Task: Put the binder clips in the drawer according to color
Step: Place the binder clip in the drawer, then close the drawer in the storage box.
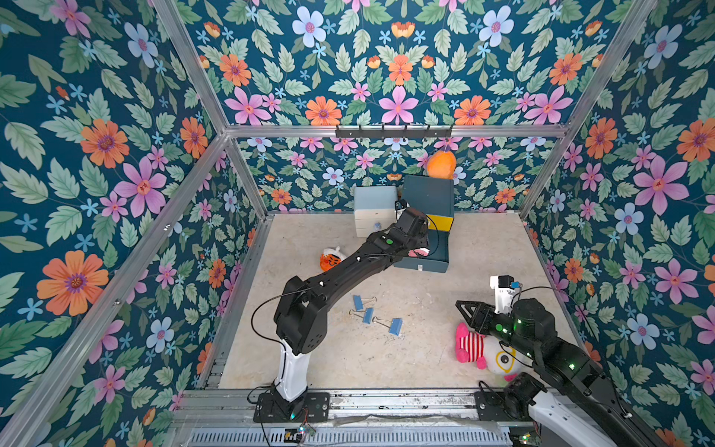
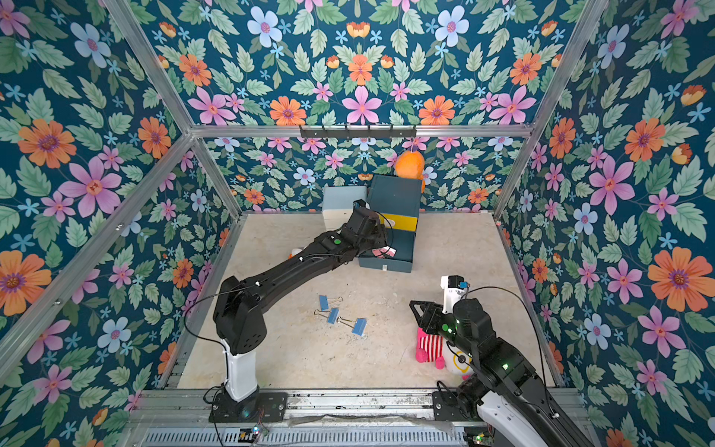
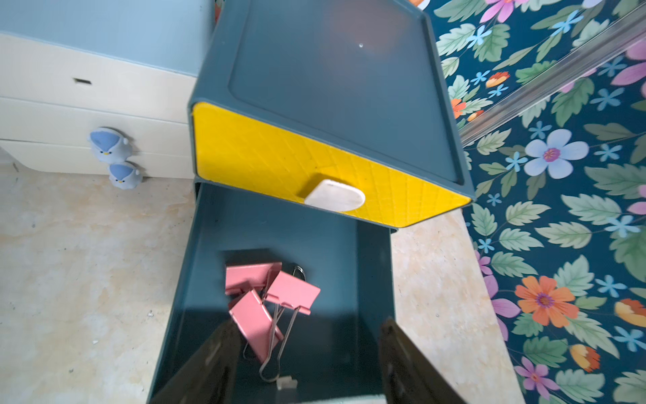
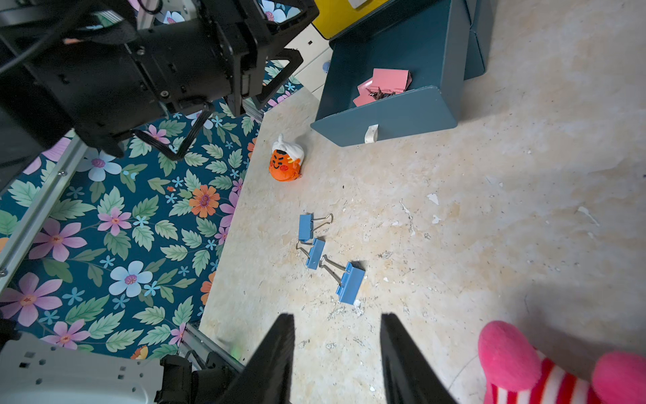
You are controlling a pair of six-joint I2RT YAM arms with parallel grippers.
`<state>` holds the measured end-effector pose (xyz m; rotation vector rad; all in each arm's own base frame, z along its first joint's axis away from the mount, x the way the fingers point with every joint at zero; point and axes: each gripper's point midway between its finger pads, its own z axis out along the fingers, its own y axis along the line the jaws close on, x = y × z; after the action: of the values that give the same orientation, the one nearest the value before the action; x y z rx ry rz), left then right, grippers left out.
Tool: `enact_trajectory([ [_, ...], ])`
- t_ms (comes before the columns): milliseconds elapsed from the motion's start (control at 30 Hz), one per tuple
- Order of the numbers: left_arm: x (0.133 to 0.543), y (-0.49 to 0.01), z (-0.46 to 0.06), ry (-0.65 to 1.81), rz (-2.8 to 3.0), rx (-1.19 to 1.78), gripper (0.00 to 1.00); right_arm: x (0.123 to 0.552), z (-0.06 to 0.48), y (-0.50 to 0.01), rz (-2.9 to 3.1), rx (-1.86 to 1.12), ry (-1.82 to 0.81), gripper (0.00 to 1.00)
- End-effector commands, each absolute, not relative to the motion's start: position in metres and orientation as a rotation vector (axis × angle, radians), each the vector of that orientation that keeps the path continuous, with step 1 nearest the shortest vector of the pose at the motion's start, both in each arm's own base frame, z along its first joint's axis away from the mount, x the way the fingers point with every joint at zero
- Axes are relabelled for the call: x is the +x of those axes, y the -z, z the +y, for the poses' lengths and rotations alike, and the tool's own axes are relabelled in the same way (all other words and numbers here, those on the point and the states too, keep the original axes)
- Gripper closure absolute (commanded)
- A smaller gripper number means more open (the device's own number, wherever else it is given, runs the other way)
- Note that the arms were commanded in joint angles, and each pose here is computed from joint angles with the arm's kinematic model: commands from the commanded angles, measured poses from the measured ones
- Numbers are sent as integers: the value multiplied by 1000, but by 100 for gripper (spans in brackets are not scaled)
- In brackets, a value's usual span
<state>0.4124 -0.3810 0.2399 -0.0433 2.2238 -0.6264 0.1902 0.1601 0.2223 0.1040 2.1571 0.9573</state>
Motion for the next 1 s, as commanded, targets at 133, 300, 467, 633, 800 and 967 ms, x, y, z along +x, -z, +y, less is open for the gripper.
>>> enact_trajectory([
  [133,373,-239,-350,724,2221,-83,38,224,182,-214,2171,149,-1013,60],
  [300,339,-205,-313,647,2319,-80,39,266,203,-199,2153,268,-1137,66],
  [467,305,-154,-274,554,2425,-130,39,302,219,-179,2116,407,-1199,70],
  [633,277,-115,-242,486,2495,-181,39,328,220,-162,2047,565,-1221,69],
  [800,257,-92,-222,463,2533,-205,37,343,223,-156,2017,628,-1186,65],
  [967,245,-84,-210,458,2546,-225,36,357,230,-137,2020,720,-1191,63],
])
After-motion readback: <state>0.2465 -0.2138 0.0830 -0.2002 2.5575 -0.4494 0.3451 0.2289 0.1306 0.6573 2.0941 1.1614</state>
